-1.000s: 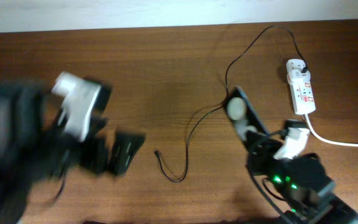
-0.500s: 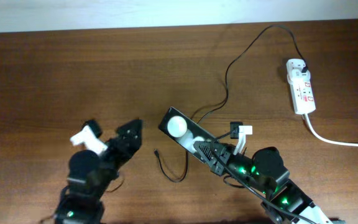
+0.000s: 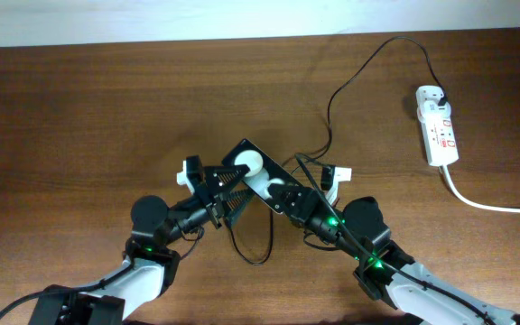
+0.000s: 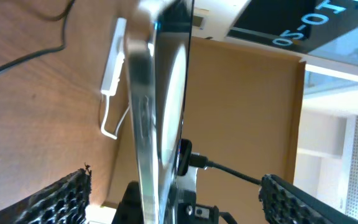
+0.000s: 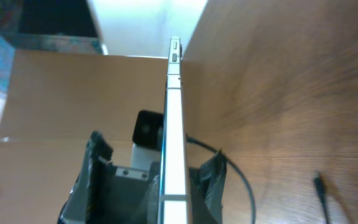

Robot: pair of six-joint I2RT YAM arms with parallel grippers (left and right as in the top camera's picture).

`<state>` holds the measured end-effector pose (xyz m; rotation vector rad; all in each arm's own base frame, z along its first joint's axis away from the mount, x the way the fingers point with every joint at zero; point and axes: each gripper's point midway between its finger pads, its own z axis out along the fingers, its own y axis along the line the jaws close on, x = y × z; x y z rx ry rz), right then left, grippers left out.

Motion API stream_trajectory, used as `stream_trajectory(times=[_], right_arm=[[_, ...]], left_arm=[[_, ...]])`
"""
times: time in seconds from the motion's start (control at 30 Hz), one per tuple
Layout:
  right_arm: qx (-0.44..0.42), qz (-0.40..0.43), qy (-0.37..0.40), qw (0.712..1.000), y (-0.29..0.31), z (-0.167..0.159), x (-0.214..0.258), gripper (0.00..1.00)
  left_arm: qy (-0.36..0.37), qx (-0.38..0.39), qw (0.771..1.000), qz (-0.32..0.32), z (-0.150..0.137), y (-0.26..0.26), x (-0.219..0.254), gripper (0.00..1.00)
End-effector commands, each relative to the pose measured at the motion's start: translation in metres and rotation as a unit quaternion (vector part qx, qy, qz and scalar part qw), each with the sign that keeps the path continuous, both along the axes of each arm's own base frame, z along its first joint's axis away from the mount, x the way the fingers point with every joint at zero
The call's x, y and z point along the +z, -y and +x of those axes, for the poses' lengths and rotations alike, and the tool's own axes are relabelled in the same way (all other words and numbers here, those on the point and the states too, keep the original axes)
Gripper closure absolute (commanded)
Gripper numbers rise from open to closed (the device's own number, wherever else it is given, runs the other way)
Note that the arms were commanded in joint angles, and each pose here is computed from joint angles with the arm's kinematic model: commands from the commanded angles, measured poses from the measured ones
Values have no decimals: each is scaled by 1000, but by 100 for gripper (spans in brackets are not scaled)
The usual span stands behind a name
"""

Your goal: Plug charger to phone and switch on socket

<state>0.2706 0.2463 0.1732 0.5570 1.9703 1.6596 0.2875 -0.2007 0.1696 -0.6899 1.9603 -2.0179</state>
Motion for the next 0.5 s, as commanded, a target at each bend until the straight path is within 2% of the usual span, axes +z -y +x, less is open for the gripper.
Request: stream_trajectory(times=[0.0, 0.07, 0.1, 0.23, 0.3, 0.4, 0.43, 0.47], right_arm=[[22, 29, 9, 999, -10, -6, 19, 96], [28, 55, -27, 998, -19, -13, 19, 96], [19, 67, -44, 997, -21, -14, 19, 96], [-3, 72, -49, 996, -22, -12, 18, 96], [-2, 72, -49, 996, -22, -12, 18, 96], [-2, 72, -49, 996, -22, -12, 19, 95], [-2, 72, -49, 996, -22, -12, 19, 92], [-1, 71, -49, 996, -22, -13, 18, 83]], left_arm=[[53, 23, 998, 11, 16, -2, 17, 24], [57, 25, 998, 13, 17, -2, 17, 29], [57, 28, 998, 13, 18, -3, 17, 38], [57, 29, 998, 13, 18, -3, 17, 62], [57, 30, 998, 13, 18, -3, 17, 81], [57, 30, 998, 13, 18, -3, 17, 100], [57, 30, 998, 13, 18, -3, 17, 100], [57, 31, 998, 13, 19, -3, 17, 100]])
